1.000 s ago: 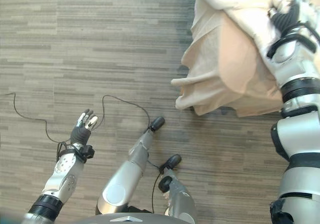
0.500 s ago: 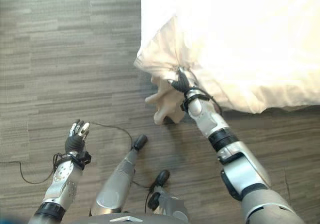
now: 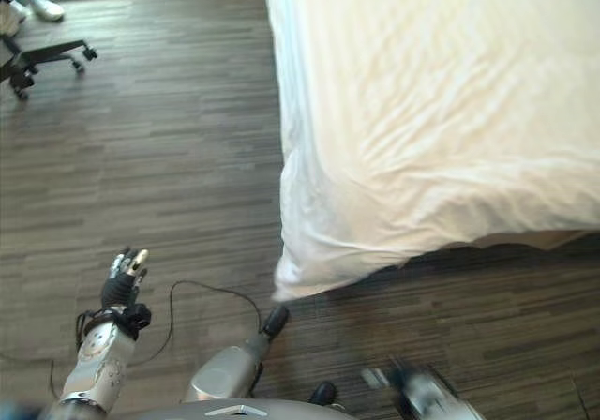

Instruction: Making the bed.

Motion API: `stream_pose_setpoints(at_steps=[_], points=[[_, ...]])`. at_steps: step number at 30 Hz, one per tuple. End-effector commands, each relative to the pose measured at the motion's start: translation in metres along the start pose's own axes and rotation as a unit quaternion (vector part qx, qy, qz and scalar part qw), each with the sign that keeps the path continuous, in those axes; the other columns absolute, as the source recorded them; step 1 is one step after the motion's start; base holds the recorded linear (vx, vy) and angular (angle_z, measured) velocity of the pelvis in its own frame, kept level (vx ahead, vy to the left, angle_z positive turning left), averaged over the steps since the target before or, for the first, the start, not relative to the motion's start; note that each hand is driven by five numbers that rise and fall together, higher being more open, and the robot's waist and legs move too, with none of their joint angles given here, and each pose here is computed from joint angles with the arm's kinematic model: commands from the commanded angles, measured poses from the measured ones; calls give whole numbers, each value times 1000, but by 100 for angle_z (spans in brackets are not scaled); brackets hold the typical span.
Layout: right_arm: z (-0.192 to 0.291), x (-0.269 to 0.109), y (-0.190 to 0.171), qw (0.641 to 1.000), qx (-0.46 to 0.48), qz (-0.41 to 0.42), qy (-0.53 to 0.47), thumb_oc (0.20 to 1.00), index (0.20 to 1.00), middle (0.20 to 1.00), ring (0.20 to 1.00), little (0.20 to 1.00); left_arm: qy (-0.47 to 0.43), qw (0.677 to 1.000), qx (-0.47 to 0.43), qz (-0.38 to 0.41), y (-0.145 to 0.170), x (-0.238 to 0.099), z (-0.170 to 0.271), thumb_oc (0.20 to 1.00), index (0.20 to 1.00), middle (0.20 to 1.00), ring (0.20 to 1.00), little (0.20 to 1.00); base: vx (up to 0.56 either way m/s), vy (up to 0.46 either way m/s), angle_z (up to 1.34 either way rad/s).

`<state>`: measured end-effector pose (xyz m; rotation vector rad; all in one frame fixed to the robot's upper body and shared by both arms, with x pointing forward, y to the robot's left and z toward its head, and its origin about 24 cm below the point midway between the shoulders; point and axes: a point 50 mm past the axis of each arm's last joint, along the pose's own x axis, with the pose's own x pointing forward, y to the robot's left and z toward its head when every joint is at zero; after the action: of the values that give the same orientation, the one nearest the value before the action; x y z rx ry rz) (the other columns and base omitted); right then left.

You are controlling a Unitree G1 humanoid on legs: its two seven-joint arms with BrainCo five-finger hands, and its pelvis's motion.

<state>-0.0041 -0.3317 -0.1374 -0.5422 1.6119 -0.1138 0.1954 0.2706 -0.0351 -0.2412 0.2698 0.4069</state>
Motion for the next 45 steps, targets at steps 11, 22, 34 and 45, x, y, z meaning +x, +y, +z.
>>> stream_pose_setpoints(at_steps=[11, 22, 34, 45], points=[[111, -77, -149, 790, 429, -217, -380, 1000, 1000, 1000, 1000, 1000, -64, 995, -37, 60, 16, -5, 19, 1000, 1000, 1000, 1000, 1000, 24, 2, -14], [215, -221, -125, 536, 397, 1, -745, 200, 200, 200, 200, 200, -39, 998, -40, 17, 3, -11, 7, 1000, 1000, 1000, 1000, 1000, -46, -3, -5], [338, -333, 40, 551, -94, 258, -788, 200, 200, 200, 200, 200, -14, 996, -36, -81, -25, -8, -2, 1000, 1000, 1000, 1000, 1000, -89, 12, -11], [384, -328, -6, 630, 8, 143, -763, 200, 200, 200, 200, 200, -28, 992, -29, -116, -49, 3, 7, 1000, 1000, 1000, 1000, 1000, -26, 1, 11]])
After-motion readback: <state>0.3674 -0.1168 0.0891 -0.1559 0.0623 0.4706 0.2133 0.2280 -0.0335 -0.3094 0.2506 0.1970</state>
